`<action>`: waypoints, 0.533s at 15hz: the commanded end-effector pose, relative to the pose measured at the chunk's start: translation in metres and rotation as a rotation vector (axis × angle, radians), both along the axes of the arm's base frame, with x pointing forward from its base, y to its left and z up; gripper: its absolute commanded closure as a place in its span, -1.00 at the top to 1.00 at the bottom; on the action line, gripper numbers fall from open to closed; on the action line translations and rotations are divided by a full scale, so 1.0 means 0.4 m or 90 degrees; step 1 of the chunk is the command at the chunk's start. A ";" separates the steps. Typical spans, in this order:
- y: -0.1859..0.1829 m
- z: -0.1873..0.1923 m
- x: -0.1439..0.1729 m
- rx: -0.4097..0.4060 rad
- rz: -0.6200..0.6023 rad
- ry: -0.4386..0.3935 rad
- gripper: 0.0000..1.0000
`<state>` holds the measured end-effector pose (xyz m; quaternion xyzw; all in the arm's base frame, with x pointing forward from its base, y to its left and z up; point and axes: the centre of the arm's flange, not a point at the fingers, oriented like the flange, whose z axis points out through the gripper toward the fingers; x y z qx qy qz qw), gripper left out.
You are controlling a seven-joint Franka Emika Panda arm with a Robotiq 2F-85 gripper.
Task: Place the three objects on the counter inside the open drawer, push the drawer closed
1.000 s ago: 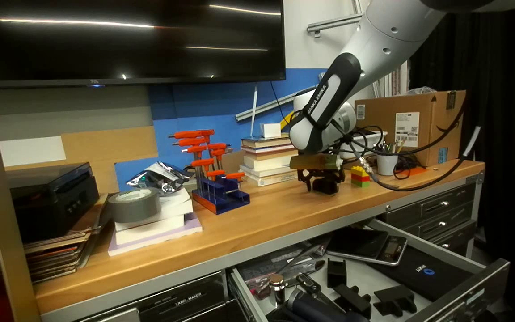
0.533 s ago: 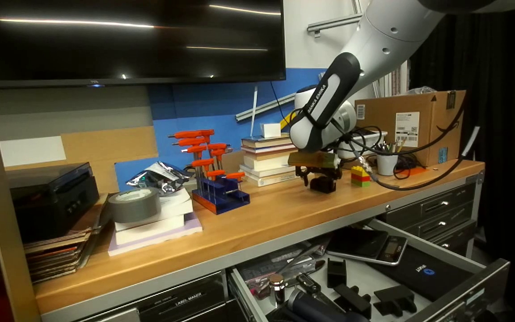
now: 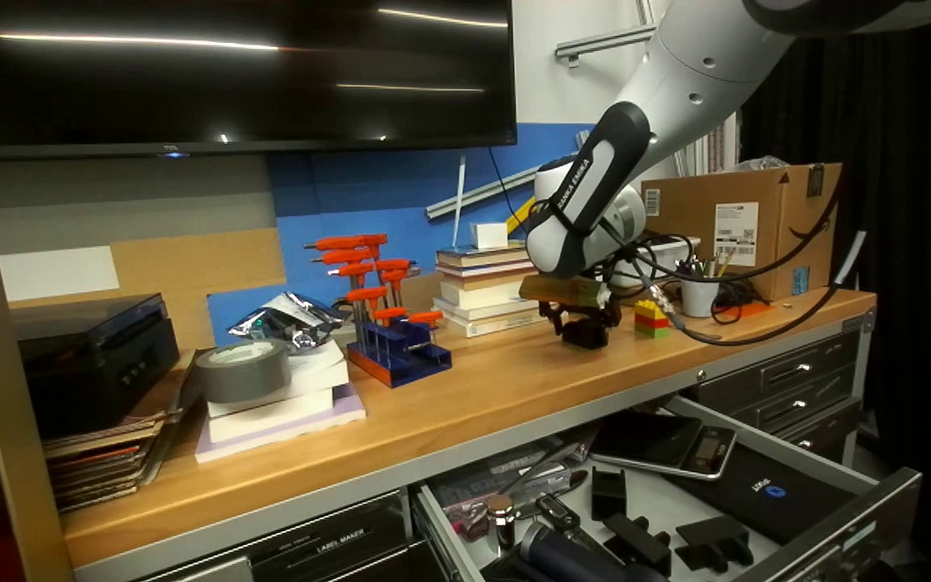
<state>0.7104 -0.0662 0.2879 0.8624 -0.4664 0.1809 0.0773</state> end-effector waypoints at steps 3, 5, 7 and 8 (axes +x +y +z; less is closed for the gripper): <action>0.007 0.009 0.027 0.020 -0.028 -0.027 1.00; 0.003 0.017 0.024 0.031 -0.037 -0.036 1.00; 0.003 0.021 0.026 0.039 -0.044 -0.040 1.00; 0.002 0.022 0.028 0.042 -0.048 -0.045 1.00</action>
